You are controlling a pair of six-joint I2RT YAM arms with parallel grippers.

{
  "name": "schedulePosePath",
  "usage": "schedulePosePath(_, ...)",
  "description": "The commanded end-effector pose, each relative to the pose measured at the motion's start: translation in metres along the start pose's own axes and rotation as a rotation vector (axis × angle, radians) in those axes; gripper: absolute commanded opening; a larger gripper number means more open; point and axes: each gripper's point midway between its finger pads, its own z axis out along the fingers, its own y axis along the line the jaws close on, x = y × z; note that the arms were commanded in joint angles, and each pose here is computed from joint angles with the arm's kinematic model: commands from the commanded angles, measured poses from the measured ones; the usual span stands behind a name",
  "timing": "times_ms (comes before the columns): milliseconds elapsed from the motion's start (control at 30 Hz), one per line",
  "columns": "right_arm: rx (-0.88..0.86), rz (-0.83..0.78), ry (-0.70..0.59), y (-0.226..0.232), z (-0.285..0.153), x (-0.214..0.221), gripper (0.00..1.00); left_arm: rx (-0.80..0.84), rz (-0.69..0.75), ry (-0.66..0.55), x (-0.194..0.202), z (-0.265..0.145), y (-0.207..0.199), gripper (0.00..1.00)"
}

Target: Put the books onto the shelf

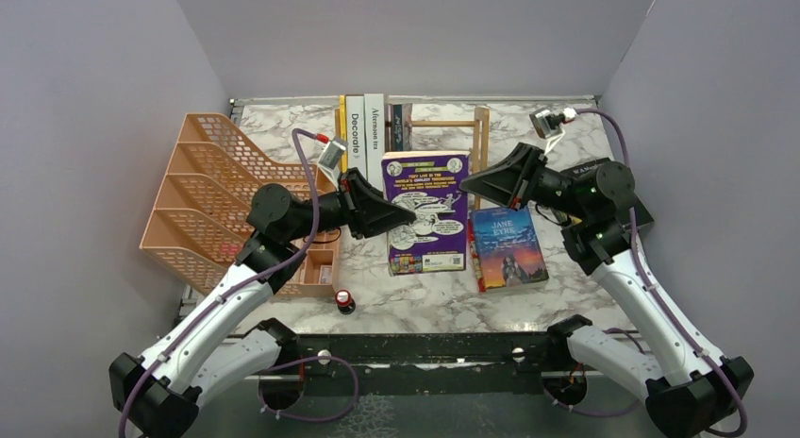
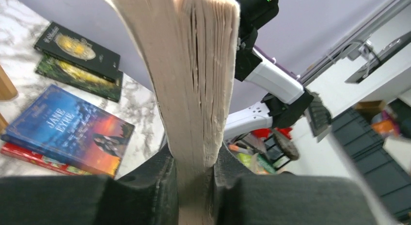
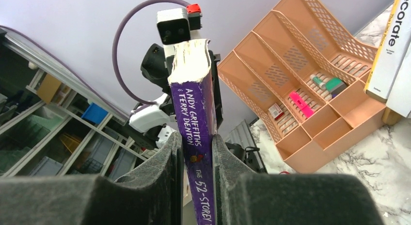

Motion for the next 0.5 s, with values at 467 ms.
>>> schedulePosePath(467,-0.124,-0.056,0.141,-0.009,0.002,0.047,0.55,-0.026,0.041,-0.203,-0.061,0.014,-0.012,0.00)
